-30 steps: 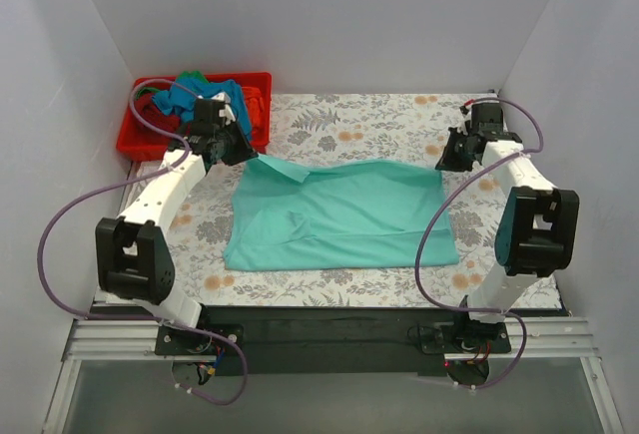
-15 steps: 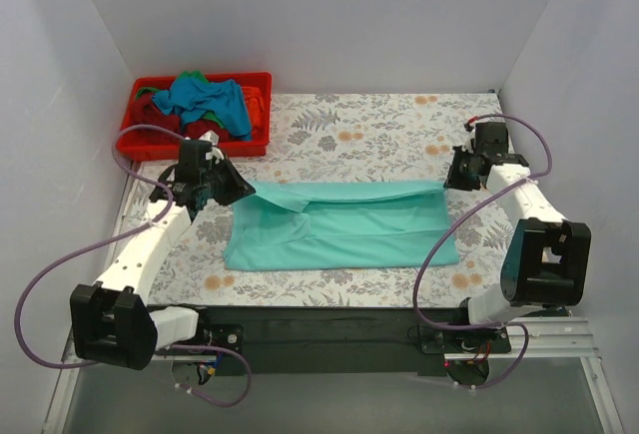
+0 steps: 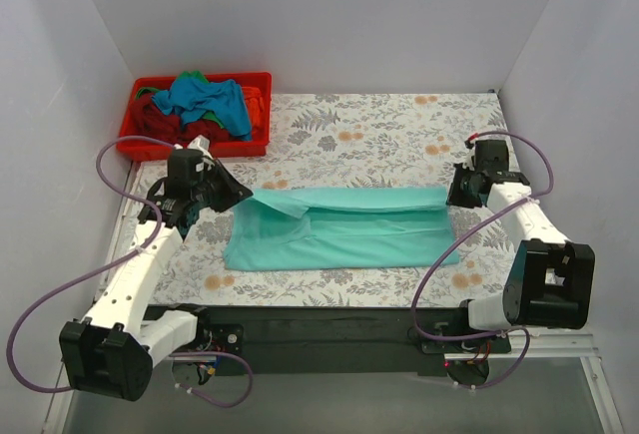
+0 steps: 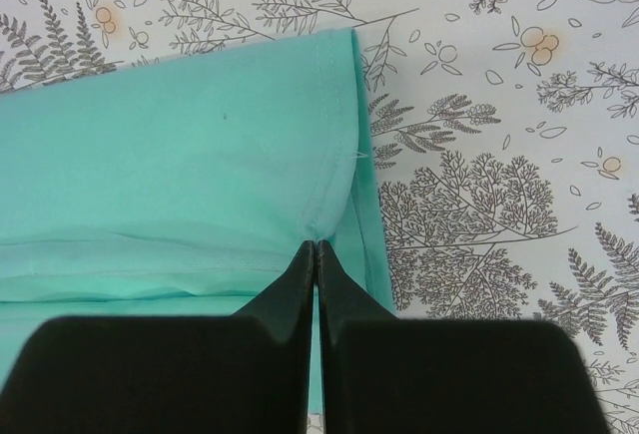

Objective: Fold and stack the t-shirts
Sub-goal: Fold the tshirt

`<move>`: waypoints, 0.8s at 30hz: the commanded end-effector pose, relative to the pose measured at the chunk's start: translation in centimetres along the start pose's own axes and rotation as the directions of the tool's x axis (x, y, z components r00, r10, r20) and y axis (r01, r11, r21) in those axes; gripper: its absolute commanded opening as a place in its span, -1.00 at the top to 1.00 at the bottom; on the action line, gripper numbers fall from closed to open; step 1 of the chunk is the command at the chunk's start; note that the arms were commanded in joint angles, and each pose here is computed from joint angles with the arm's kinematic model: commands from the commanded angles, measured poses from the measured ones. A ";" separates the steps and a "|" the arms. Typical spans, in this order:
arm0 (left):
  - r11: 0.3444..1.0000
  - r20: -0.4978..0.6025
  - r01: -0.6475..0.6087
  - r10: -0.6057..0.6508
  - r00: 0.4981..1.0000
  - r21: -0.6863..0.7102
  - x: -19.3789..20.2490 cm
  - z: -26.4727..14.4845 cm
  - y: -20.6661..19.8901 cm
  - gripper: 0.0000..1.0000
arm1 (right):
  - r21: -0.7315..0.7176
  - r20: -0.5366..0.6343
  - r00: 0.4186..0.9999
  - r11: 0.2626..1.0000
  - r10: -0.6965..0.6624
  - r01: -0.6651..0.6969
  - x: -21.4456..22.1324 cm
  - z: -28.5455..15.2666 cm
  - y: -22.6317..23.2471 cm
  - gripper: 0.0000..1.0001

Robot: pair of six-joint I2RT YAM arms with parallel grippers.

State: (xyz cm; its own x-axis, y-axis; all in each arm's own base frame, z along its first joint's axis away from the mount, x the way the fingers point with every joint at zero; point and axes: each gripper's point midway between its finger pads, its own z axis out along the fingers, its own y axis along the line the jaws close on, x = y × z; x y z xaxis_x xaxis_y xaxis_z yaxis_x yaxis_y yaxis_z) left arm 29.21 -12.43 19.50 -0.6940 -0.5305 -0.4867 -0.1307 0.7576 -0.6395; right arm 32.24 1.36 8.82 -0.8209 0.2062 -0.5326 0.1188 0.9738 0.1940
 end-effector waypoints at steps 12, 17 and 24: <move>0.997 -0.068 0.049 -0.053 0.996 -0.061 4.7 -0.8 3.8 1.00 | 0.041 -0.004 1.000 0.999 -0.015 0.015 2.0 -0.4 -1.2 0.97; 0.997 -0.057 0.036 -0.041 0.998 -0.075 4.9 -2.1 4.1 0.16 | 0.037 0.001 1.000 0.999 0.003 -0.003 2.8 -1.0 -1.1 0.43; 0.998 -0.037 0.003 -0.005 0.999 -0.059 3.9 -2.9 3.1 -0.26 | -0.030 0.111 0.993 0.999 -0.039 0.042 0.7 -4.4 2.7 0.14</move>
State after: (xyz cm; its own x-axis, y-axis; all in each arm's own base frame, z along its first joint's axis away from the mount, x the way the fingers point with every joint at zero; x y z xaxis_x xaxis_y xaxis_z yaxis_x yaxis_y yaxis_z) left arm 23.68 -11.27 16.10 -0.7318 -0.5262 -0.4330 -0.1942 0.7701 -0.6076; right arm 28.61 1.60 8.70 -0.8167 0.2049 -0.5395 0.1328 0.9765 0.1698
